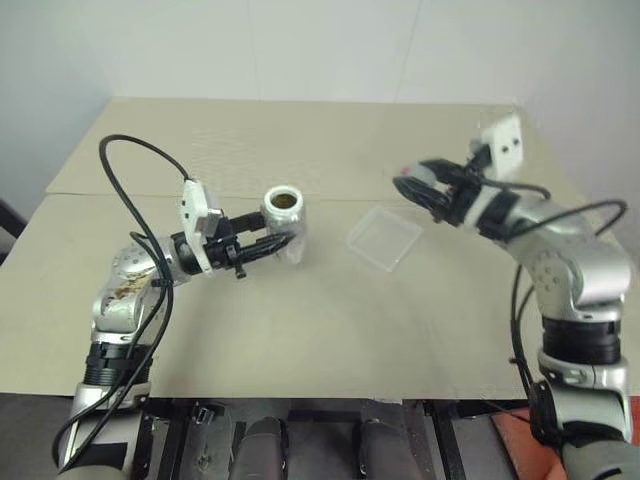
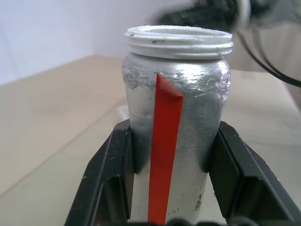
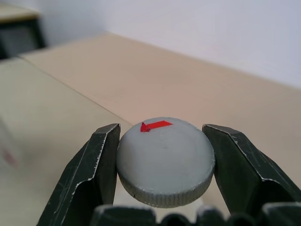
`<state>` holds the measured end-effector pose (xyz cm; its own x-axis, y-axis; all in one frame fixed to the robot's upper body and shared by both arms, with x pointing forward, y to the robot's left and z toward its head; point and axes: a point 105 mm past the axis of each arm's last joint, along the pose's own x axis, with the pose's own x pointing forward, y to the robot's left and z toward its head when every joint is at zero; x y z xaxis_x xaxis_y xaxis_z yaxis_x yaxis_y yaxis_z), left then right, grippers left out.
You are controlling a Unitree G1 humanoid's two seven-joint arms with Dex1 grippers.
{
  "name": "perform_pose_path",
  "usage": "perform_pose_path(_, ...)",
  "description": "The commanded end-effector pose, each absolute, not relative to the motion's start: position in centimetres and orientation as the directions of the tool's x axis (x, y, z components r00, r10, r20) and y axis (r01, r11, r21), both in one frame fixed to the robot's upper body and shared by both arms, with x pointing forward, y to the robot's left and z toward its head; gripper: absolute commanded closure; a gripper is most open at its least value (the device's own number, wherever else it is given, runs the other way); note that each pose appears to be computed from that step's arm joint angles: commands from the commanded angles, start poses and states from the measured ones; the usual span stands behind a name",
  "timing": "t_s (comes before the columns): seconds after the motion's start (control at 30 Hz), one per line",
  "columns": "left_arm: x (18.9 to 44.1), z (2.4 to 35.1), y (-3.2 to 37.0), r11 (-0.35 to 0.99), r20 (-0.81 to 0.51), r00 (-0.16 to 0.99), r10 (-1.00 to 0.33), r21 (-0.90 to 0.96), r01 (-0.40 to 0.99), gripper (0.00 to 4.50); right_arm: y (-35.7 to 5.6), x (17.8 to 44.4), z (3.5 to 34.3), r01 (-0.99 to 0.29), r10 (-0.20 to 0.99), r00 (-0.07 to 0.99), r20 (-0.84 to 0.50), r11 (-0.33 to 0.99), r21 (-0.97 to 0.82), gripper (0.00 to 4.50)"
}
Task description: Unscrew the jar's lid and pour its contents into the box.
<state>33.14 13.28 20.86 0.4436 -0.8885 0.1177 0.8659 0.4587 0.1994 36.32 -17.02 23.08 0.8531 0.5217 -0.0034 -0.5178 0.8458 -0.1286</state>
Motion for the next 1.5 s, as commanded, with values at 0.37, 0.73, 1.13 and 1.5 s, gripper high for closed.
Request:
perform_pose_path(0.37, 35.8, 23.9, 11.8, 0.583, 0.208, 0.545, -0.812, 0.29, 0.759, 2.65, -21.7, 36.1, 16.6, -0.184, 0.17, 0.979, -0.11, 0.973, -0.137, 1.74)
perform_pose_path(0.73, 37.6, 23.5, 10.5, 0.628, 0.191, 0.601, -0.776, 0.325, 0.707, 2.65, -22.3, 36.3, 14.1, -0.213, 0.183, 0.967, -0.18, 0.963, -0.166, 0.22)
perform_pose_path(1.13, 40.1, 24.9, 7.1, 0.494, 0.126, 0.571, -0.811, 0.669, 0.555, 2.65, -19.2, 32.4, 22.6, -0.584, 0.565, 0.812, -0.147, 0.786, -0.204, 0.05)
perform_pose_path(1.5, 41.7, 23.5, -0.4, -0.395, -0.122, 0.534, -0.836, 0.811, -0.432, 2.65, -16.8, 30.4, 24.2, -0.778, 0.741, 0.629, -0.236, 0.593, -0.21, 0.05)
